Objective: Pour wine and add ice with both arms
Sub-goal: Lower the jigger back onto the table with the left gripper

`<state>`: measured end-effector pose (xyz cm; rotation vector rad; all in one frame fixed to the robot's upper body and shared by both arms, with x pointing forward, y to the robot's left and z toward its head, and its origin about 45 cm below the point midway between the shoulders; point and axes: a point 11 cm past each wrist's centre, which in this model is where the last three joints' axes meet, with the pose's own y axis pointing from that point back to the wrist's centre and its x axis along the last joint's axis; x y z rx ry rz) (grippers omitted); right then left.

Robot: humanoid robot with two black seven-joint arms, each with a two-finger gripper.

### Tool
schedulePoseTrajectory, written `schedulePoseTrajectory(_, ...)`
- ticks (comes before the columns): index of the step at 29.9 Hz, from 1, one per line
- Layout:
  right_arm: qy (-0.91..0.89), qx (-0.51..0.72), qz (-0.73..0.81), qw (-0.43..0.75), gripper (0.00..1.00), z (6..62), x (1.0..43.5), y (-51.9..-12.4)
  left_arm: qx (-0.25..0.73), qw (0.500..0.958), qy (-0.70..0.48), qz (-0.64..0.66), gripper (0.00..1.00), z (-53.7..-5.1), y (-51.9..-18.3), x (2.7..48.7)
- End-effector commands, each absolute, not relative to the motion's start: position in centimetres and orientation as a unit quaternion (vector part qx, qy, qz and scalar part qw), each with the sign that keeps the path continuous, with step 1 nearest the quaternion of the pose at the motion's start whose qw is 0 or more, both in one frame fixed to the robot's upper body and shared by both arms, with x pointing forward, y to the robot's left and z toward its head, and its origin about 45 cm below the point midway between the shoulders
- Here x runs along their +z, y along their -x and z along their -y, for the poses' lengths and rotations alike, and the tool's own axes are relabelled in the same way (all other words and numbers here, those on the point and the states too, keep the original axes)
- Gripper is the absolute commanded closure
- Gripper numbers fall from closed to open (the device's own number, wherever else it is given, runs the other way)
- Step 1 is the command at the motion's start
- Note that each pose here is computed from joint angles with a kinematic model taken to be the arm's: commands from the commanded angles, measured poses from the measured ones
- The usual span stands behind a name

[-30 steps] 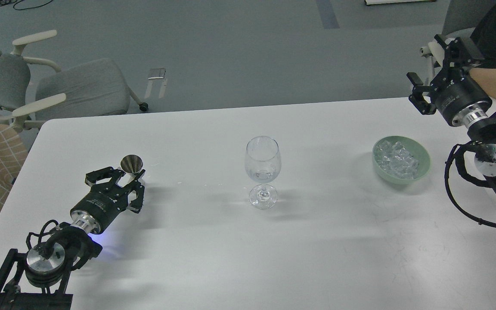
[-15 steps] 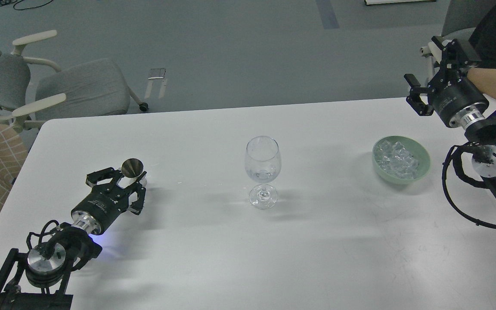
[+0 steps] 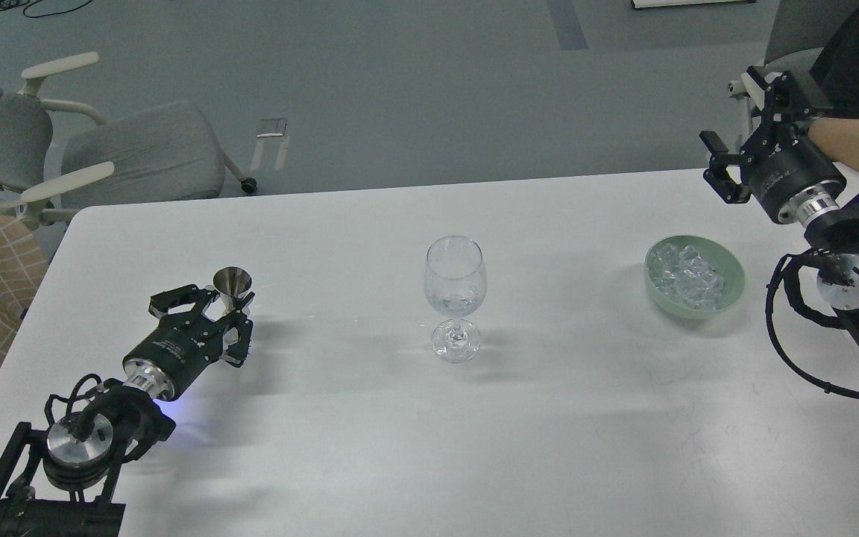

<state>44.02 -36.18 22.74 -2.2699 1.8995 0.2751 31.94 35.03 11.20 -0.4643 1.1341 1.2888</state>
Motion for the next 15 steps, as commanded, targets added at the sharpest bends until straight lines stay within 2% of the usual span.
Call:
schedulePoseTrajectory(1, 0.761, 0.091, -0.636, 0.084, 0.0, 36.16, 22.77, -44.04, 0.563, 0.63, 0.203, -0.495, 0.64, -35.01, -31.96, 11.2)
schedulePoseTrajectory(12, 0.761, 0.091, -0.636, 0.084, 0.0, 36.16, 22.77, -44.04, 0.565, 0.629, 0.207, -0.493, 0.64, -35.32, -31.98, 11.36)
schedulePoseTrajectory(15, 0.761, 0.091, -0.636, 0.084, 0.0, 36.16, 22.77, -44.04, 0.564, 0.628, 0.21, -0.494, 0.6, -35.32, -31.98, 11.34)
